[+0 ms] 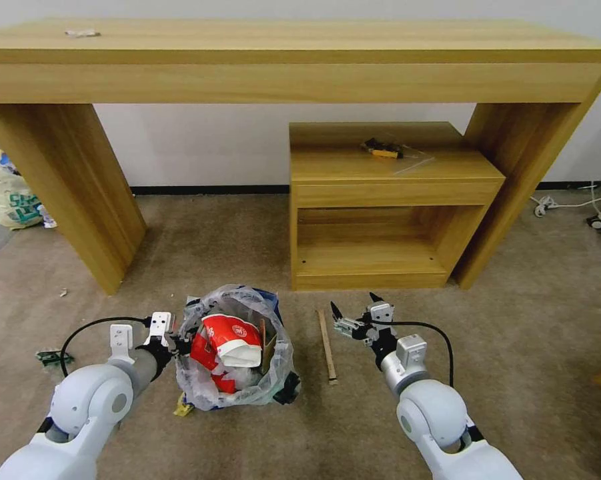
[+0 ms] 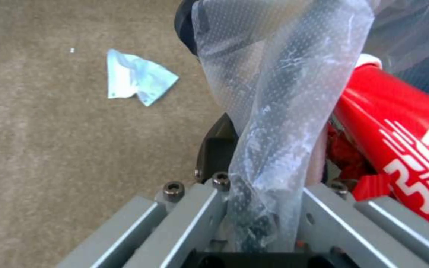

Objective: Pick up the trash bin and place the garbage on the floor into it.

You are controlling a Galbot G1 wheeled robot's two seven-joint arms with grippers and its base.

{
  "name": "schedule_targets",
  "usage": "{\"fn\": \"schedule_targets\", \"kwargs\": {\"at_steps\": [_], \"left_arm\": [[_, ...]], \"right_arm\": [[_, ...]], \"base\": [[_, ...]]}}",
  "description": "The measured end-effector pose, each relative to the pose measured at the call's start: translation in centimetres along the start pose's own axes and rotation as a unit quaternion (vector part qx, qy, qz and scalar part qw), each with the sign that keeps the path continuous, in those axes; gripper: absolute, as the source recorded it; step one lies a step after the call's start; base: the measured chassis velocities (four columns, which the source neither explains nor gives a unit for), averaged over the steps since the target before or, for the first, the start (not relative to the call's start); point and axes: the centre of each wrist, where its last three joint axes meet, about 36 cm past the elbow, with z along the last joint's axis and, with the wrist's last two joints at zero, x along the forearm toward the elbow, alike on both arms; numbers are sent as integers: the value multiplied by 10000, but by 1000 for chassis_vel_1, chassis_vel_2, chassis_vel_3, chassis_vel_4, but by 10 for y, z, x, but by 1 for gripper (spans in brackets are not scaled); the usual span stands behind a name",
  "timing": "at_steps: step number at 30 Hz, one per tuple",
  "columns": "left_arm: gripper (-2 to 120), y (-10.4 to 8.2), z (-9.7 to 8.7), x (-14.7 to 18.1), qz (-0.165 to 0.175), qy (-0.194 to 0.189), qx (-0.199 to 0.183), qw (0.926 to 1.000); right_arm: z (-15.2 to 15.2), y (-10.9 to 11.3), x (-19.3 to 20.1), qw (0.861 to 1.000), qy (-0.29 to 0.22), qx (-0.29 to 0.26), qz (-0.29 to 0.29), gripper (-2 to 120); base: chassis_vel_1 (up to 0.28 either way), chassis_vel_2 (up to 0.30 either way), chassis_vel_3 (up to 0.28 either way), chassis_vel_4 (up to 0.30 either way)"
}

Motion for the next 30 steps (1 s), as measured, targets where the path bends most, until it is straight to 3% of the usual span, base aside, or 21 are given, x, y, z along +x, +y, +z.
{"fn": "schedule_targets", "kwargs": {"at_steps": [10,14,18,22,30], "left_arm": [[0,0,0,2,5,-7,-2,10000],[0,0,-1,3,6,-25,-8,10000],[0,-2,-1,5,12,-44,-16,10000],[0,-2,-2,6,11,-52,-26,10000],[0,-2,-4,7,-4,-66,-44,10000]], "right_arm": [[5,5,2,9999,90,-67,-11,100],[12,-3,-1,9993,320,-156,95,100],[24,-21,-7,9977,582,-268,212,100],[35,-41,-18,9909,981,-886,243,100],[61,-69,-44,9708,1915,-1400,366,100]], "base": [[110,118,-115,-129],[101,98,-51,-58],[10,14,-10,-3],[0,0,0,0],[0,0,0,0]]}}
